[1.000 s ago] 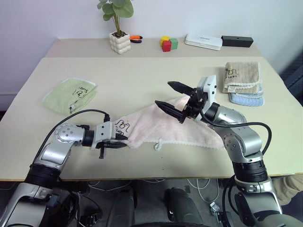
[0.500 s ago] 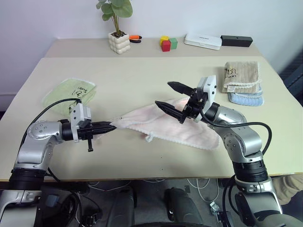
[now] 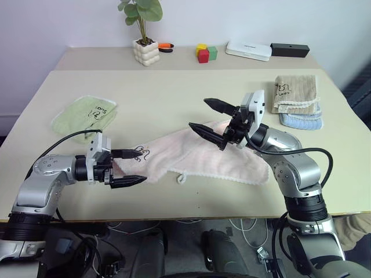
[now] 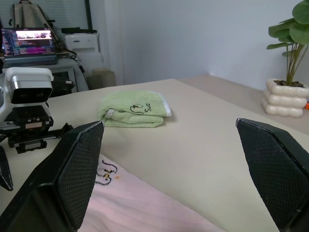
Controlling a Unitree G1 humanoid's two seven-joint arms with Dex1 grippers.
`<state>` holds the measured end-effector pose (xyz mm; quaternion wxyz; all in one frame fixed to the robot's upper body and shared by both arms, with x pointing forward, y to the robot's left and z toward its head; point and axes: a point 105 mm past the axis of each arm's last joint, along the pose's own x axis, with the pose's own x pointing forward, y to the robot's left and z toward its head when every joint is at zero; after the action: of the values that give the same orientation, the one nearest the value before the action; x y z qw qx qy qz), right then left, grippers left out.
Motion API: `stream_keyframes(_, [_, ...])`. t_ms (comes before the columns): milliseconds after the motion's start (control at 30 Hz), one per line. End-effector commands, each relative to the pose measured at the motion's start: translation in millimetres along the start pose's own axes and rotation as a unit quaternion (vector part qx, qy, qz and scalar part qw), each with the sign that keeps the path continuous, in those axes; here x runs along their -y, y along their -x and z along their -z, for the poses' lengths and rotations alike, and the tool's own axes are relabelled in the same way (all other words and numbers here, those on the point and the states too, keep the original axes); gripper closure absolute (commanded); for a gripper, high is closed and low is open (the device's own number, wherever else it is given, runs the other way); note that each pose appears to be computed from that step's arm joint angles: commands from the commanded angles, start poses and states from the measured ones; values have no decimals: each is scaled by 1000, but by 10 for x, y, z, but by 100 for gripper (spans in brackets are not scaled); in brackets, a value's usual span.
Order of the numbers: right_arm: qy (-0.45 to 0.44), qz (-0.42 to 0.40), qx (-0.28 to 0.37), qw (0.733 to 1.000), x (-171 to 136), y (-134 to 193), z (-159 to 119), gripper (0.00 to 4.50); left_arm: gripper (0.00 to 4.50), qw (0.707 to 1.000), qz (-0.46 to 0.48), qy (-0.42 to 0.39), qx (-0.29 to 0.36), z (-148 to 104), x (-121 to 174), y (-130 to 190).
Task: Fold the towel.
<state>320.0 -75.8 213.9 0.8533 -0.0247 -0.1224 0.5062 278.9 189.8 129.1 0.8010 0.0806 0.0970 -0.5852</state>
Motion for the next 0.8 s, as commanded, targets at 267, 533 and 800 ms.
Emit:
stream_keyframes(267, [13,3,22,1000,3,2,-130,0,19,995,44,-84,-35,64,136,-121])
stream_keyframes(533, [13,5,22,1000,6,6,-124,0,42,986,43,-149,-67,158,137,-239])
stream_keyframes(800, [14,7,23,1000,21,-3,-133,0,392,986,47,-140,-72,213,163,-267])
